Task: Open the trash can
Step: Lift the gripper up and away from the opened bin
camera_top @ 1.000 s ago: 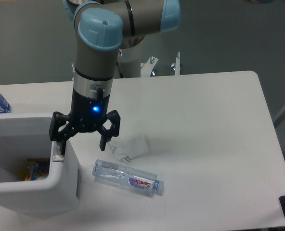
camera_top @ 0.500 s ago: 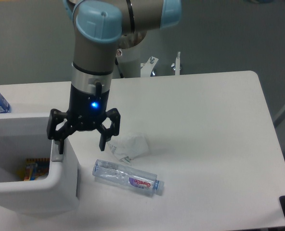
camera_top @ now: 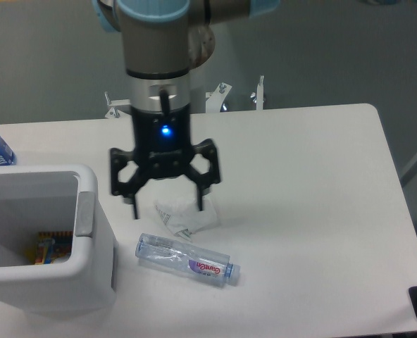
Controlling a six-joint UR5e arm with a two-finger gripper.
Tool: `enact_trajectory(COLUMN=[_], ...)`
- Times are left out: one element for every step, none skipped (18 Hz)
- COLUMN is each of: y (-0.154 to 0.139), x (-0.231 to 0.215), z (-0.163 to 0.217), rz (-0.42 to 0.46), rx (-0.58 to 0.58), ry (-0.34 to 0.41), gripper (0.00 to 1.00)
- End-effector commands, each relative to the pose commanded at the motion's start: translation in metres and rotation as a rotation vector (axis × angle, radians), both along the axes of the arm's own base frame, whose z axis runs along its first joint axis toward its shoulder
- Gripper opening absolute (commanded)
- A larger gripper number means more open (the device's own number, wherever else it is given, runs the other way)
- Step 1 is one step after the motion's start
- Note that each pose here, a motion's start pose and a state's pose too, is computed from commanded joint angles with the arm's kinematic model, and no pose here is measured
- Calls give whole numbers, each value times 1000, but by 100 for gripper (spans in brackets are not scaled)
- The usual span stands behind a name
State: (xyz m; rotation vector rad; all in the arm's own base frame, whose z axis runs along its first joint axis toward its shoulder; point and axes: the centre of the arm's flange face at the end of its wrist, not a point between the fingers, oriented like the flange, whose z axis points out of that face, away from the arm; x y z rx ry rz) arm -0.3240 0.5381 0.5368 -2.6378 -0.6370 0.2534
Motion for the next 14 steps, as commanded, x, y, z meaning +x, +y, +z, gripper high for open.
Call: enact_trajectory(y=[-12,-26,-39,-50,-56,-62,-69,-75,-79,-83,-86,-90,-93,-97], x=[-6,-14,-23,-29,-32,-36,-42,-48,-53,-58,-62,-66,-70,-75], z=[2,4,5,8,8,9,11,11,11,9,9,9,9,9], rz=[-36,-65,-93,-120,-145,-158,-155,-143,-132,-124,-115,-106,-98,-95], rx=[-43,-77,-106,-126,-142,-152,-152,-154,-154,-156,-157,-157,-157,-160], ry=[4,6,8,13,17,22,27,25,24,21,21,20,21,23], gripper=[100,100,100,100,100,100,100,100,100,100,100,100,100,100])
